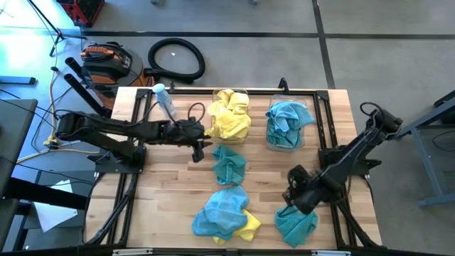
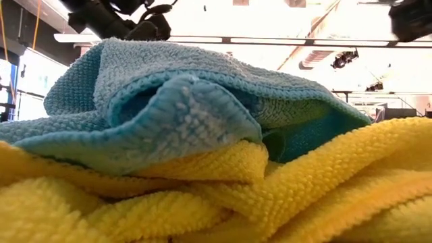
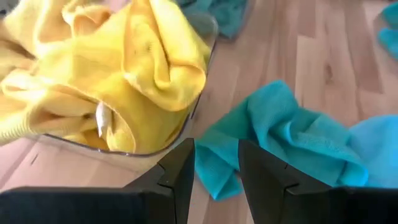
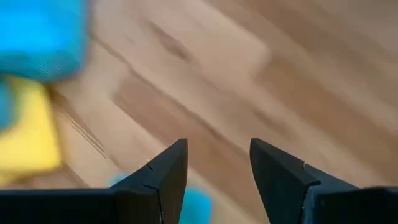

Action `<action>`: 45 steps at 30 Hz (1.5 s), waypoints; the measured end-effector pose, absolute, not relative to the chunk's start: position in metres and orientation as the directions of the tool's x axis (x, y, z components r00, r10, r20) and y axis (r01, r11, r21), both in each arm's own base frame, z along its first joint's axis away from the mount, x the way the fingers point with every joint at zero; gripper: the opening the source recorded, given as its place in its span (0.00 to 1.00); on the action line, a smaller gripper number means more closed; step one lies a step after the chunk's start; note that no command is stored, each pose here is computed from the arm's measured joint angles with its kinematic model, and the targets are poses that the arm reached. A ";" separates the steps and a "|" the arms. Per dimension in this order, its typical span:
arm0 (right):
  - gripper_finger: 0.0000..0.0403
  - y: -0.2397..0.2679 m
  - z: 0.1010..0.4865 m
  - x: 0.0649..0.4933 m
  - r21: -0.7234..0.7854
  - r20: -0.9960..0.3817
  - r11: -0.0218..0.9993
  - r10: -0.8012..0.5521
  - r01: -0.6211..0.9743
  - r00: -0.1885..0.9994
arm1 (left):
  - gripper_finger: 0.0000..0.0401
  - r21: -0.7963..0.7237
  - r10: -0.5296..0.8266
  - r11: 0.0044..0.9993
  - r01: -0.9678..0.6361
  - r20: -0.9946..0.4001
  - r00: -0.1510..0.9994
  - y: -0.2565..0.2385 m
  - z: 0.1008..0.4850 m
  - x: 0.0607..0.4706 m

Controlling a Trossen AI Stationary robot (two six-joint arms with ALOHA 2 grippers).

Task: Sort microfiber towel by color & place in baskets
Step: Put the blue towel into the right transparent bin

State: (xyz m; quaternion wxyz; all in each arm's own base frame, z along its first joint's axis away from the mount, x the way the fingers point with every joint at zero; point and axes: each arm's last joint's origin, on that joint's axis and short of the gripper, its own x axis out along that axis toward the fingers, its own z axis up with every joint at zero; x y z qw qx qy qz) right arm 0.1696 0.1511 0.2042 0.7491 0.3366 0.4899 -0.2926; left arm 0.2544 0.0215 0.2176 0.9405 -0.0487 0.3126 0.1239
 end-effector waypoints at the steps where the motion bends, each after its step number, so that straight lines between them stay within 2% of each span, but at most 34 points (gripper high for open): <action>1: 0.43 0.157 0.209 0.170 0.173 -0.952 0.578 -0.110 0.798 0.286 | 0.28 -0.022 0.201 0.963 -0.267 -0.599 0.775 0.022 0.218 0.251; 4: 0.43 0.179 0.218 0.174 0.090 -0.987 0.521 -0.067 0.849 0.145 | 0.28 -0.032 0.189 0.964 -0.265 -0.619 0.762 0.021 0.216 0.244; 6: 0.43 0.195 0.224 0.176 0.070 -0.994 0.512 -0.035 0.856 0.102 | 0.28 -0.038 0.170 0.967 -0.253 -0.644 0.746 0.021 0.214 0.239; 12: 0.43 0.239 0.218 0.180 0.133 -0.990 0.505 0.033 0.853 0.135 | 0.28 -0.077 0.138 0.963 -0.260 -0.686 0.714 0.019 0.209 0.235; 18: 0.43 0.263 0.186 0.179 0.076 -0.994 0.474 0.102 0.877 0.031 | 0.28 -0.079 0.138 0.962 -0.260 -0.680 0.720 0.019 0.210 0.236; 22: 0.43 0.268 0.163 0.183 0.008 -0.999 0.481 0.035 0.877 -0.010 | 0.28 -0.082 0.138 0.962 -0.262 -0.679 0.721 0.019 0.210 0.236; 29: 0.42 0.264 0.129 0.198 -0.104 -0.994 0.554 -0.042 0.826 -0.097 | 0.28 -0.092 0.139 0.958 -0.271 -0.679 0.721 0.019 0.210 0.236; 31: 0.38 0.261 0.127 0.203 -0.109 -0.994 0.578 -0.040 0.808 -0.106 | 0.28 -0.092 0.139 0.958 -0.271 -0.679 0.721 0.019 0.210 0.236; 33: 0.29 0.257 0.127 0.208 -0.107 -0.994 0.585 -0.053 0.804 -0.094 | 0.28 -0.092 0.140 0.958 -0.272 -0.679 0.721 0.019 0.210 0.236; 37: 0.05 0.237 0.130 0.214 -0.150 -0.973 0.555 -0.229 0.819 -0.023 | 0.28 -0.093 0.140 0.958 -0.273 -0.678 0.722 0.019 0.210 0.236; 42: 0.07 0.211 0.151 0.211 -0.256 -0.925 0.521 -0.376 0.814 -0.050 | 0.28 -0.093 0.140 0.957 -0.273 -0.676 0.723 0.019 0.210 0.236; 45: 0.04 0.194 0.180 0.210 -0.239 -0.913 0.526 -0.407 0.816 -0.005 | 0.28 -0.094 0.141 0.957 -0.273 -0.672 0.727 0.019 0.211 0.237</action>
